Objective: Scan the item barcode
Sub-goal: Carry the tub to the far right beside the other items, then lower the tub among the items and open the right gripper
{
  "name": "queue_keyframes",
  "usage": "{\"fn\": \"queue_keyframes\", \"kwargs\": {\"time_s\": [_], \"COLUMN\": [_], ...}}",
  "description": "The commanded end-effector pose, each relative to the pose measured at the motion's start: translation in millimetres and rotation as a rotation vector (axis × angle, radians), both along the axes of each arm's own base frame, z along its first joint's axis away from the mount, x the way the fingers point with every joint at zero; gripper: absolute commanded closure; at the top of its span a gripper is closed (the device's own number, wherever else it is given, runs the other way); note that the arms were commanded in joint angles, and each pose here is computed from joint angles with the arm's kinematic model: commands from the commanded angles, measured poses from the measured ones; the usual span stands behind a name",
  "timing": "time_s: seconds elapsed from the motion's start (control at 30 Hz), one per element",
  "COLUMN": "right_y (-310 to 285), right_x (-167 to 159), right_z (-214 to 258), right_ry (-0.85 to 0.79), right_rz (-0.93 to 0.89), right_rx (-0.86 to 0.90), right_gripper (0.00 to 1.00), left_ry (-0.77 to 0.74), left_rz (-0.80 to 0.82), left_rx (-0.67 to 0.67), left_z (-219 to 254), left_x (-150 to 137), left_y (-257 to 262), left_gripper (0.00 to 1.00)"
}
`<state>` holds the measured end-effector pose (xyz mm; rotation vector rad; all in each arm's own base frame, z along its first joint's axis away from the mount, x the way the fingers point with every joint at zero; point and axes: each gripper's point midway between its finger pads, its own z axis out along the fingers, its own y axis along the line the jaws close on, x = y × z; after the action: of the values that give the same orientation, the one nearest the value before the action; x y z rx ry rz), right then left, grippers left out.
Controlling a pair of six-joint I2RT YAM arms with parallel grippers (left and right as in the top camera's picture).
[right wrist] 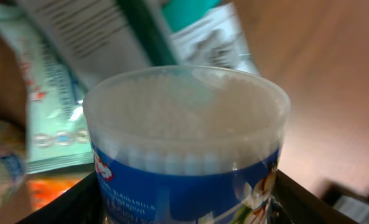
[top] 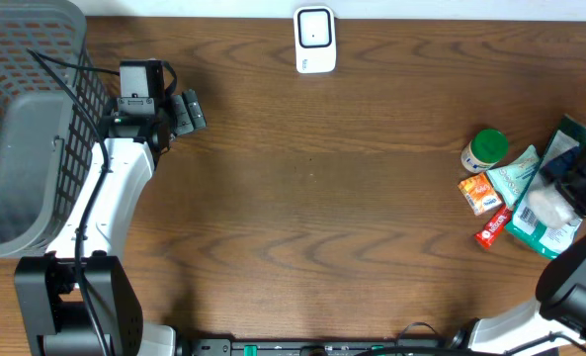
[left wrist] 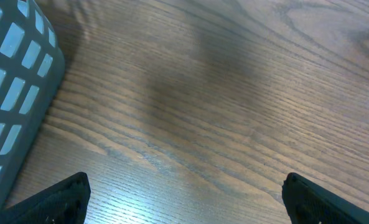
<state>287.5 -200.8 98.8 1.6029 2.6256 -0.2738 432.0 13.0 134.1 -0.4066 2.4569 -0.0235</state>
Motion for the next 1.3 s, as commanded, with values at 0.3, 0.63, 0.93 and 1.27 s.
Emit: {"fn": "queue_keyframes", "kwargs": {"time_s": [0.3,0.63,0.93,1.27], "right_y": [24,33,39,42], "right_x": [30,31,30,26], "right_z": [-41,-36,-7,12], "right_ry": [-0.055,-0.067,-0.050,-0.030], "right_rz": [0.075,0.159,0.256,0.267], "right_rx": [0.185,0.242,0.284,0.300], "right_gripper": [0.74,0.01,0.01,0.01], "left_ry": [0.022,0.022,0.022,0.022], "left_rz": [0.014,0.014,0.014,0.014], "left_rx": [0.004,0.004,0.004,0.004], "left_z": [-9,-9,-9,-9], "left_x": [-2,-2,-2,-2], "left_y": [3,3,3,3], "left_gripper": [0.02,0.02,0.02,0.02]}}
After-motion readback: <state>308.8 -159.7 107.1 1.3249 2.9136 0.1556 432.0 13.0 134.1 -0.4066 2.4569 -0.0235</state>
